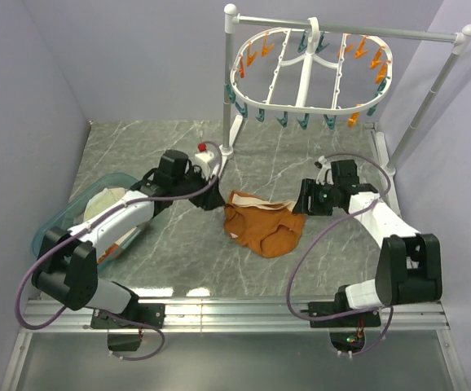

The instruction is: Clip the underwear to the hanger

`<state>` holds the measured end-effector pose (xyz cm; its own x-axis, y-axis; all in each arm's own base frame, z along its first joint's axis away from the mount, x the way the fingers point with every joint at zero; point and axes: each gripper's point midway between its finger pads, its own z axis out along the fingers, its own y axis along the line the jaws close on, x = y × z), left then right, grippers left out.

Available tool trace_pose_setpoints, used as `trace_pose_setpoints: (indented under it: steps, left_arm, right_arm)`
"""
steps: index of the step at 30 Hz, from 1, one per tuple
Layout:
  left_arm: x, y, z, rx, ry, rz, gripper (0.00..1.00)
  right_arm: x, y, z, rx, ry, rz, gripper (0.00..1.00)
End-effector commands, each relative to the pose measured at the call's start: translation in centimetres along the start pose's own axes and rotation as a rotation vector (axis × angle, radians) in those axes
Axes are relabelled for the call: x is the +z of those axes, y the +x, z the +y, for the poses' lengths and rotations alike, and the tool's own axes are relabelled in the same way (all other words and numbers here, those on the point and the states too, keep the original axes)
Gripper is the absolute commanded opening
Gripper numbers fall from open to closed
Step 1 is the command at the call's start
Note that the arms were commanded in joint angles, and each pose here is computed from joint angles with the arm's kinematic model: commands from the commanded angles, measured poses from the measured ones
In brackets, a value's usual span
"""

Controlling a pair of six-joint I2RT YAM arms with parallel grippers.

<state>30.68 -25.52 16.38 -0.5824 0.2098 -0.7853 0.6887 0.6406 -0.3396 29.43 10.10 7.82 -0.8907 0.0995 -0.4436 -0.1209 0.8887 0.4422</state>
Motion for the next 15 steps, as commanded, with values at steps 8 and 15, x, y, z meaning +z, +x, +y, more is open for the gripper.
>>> trace_pose_setpoints:
  steps: [8,15]
  left_arm:
    - [1.3,1.3,-0.3,1.111,0.304,-0.070,0.43]
    - [1.7,-2.0,1.7,0.828,0.299,-0.164,0.36]
  right_arm:
    - [-3.2,0.3,5.1,-0.646,-0.063,-0.084,0.63]
    - [0.0,3.8,11.3,-0.931,-0.153,0.011,0.55]
